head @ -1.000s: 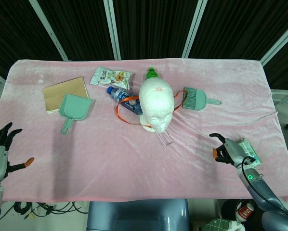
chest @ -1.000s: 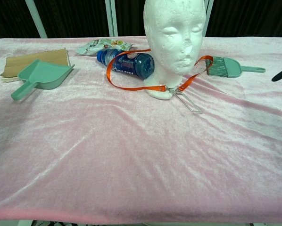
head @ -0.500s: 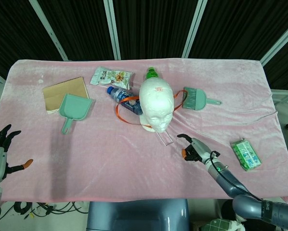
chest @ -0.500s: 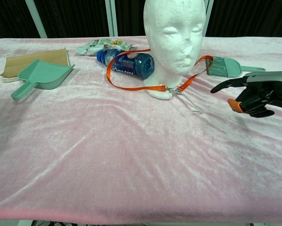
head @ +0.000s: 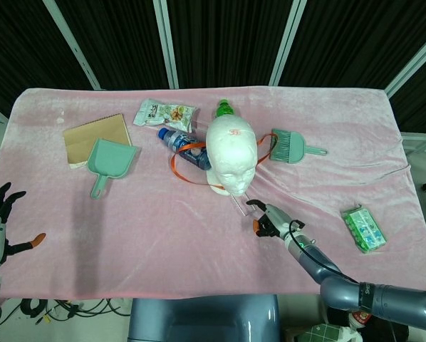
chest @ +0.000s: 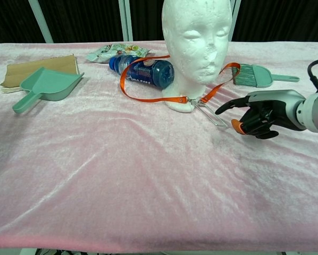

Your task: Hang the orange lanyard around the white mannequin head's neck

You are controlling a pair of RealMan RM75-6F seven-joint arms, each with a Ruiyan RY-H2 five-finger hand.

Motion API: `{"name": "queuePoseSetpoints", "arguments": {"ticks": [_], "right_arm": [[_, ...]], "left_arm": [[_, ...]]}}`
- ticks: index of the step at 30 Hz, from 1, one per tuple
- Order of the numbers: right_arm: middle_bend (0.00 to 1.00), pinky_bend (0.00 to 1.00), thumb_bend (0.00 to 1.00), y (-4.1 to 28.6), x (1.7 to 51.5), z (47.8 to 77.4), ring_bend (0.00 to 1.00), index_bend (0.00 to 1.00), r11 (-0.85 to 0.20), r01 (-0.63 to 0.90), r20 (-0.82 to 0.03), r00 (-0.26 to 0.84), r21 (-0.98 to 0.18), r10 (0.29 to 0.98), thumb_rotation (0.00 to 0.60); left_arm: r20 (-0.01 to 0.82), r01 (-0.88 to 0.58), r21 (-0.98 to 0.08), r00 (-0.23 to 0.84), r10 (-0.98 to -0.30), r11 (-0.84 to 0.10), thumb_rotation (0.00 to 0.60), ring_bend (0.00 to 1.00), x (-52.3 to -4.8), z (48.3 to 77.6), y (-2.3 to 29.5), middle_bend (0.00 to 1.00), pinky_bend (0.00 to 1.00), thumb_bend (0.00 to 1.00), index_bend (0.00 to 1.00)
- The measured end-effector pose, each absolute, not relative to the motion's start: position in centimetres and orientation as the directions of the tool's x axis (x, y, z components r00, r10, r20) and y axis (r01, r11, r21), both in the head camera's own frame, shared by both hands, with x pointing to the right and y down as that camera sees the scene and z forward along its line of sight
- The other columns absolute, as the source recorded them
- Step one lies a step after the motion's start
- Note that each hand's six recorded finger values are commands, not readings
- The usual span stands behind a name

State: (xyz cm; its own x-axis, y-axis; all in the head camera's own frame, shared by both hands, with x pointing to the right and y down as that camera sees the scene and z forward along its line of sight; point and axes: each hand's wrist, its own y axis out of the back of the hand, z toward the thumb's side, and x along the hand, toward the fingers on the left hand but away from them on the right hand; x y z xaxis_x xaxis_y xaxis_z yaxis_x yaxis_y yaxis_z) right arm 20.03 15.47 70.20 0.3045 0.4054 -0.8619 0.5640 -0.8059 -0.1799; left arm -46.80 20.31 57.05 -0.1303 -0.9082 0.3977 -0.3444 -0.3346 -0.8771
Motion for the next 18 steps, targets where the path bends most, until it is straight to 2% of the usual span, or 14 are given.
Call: {"name": "queuePoseSetpoints", "arguments": {"ticks": [9, 18], "right_arm": [[0.91, 0.96, 0.65, 15.8, 18.7, 71.2, 0.95, 0.28, -0.827, 0.541, -0.881, 0.303, -0.154, 0.363, 0.6], [0.92, 0.97, 0.65, 15.7, 18.0, 71.9, 0.96, 0.38, -0.831, 0.534, -0.884, 0.3, -0.155, 0.358, 0.6]], "left_arm": [[0.391, -0.348, -0.88, -0.144, -0.909, -0.323, 0.6, 0.0, -46.9, 57.1, 20.2, 0.01, 0.0, 0.05, 0.19], [0.39, -0.349, -0.882, -0.159, -0.907, -0.318, 0.6, 0.0, -47.2, 57.1, 20.1, 0.01, 0.0, 0.05, 0.19]]}}
